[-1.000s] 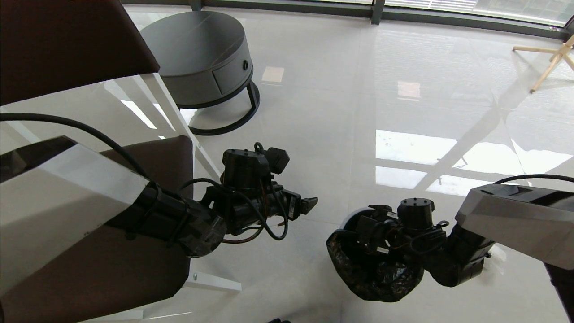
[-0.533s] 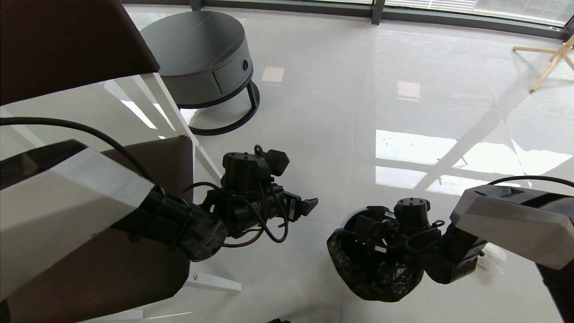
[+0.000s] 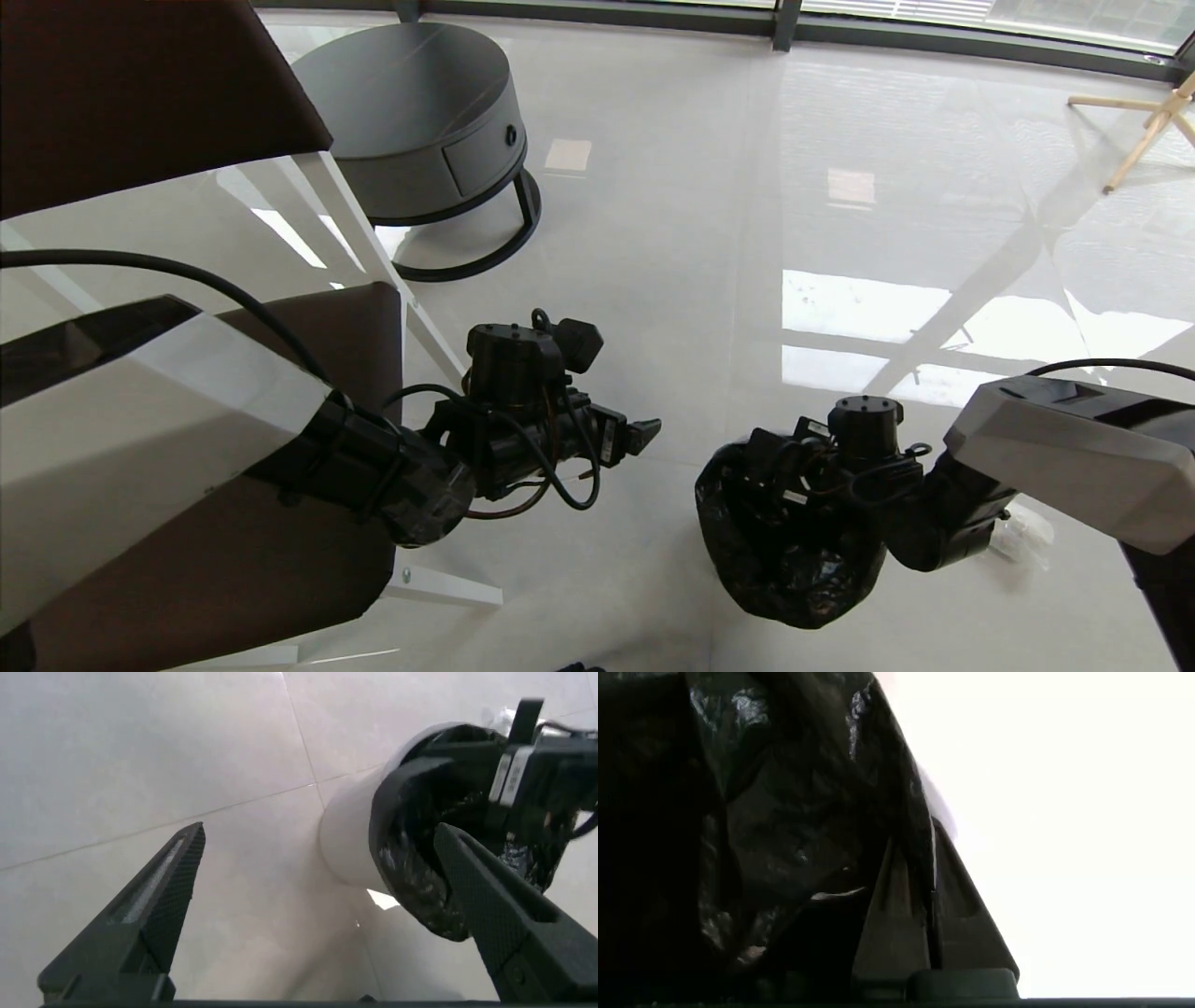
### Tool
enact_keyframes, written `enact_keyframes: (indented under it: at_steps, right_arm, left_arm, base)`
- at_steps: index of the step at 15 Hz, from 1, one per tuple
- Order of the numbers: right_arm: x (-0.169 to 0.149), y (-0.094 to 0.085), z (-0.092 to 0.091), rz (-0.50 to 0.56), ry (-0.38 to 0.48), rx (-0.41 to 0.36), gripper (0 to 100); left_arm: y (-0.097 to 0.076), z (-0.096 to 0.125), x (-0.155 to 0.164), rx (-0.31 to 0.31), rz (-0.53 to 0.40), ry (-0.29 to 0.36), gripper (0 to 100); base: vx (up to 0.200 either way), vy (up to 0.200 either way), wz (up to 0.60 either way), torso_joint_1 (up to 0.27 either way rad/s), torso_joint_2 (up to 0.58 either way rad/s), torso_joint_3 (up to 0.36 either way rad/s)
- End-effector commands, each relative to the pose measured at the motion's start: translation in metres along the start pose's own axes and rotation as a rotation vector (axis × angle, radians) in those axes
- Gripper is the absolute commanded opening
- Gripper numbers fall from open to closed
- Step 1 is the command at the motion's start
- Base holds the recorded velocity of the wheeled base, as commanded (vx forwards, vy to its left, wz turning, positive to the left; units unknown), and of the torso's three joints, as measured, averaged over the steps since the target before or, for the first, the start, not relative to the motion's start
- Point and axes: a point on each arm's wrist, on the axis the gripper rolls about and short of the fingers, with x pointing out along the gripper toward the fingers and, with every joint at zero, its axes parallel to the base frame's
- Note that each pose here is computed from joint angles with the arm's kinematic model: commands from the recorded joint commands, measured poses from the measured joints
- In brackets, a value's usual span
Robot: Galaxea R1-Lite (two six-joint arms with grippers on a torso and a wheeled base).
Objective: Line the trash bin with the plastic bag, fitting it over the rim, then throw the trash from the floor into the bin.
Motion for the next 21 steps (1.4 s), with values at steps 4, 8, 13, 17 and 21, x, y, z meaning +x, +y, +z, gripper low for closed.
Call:
enact_keyframes:
  at_steps: [4, 8, 13, 17, 21]
  right_arm:
    - [0.007, -0.030, 0.000, -0.060, -0.002, 0.007, 0]
    - [0.011, -0.031, -0.013, -0.049, 0.031, 0.029, 0]
    - [0.007, -0.032, -0.030, 0.015, 0.056, 0.192, 0]
    - [0.000, -0.041, -0.022, 0.023, 0.030, 0.269, 0]
    - [-0.003, -0.050, -0.031, 0.008, 0.054, 0.303, 0]
  left_arm:
    - [0.000, -0.003, 0.002, 0.002, 0.000, 0.008, 100]
    - [0.000, -0.003, 0.002, 0.005, 0.001, 0.008, 100]
    - [-0.001, -0.009, 0.007, 0.006, -0.001, 0.025, 100]
    - [-0.001, -0.011, 0.010, 0.008, -0.002, 0.031, 100]
    - [-0.001, -0.012, 0.010, 0.009, -0.002, 0.034, 100]
  base:
    - [0.000, 0.000, 0.00, 0.000, 0.00, 0.000]
    - [0.000, 0.000, 0.00, 0.000, 0.00, 0.000]
    - [0.000, 0.000, 0.00, 0.000, 0.00, 0.000]
    - [0.000, 0.000, 0.00, 0.000, 0.00, 0.000]
    - [0.000, 0.000, 0.00, 0.000, 0.00, 0.000]
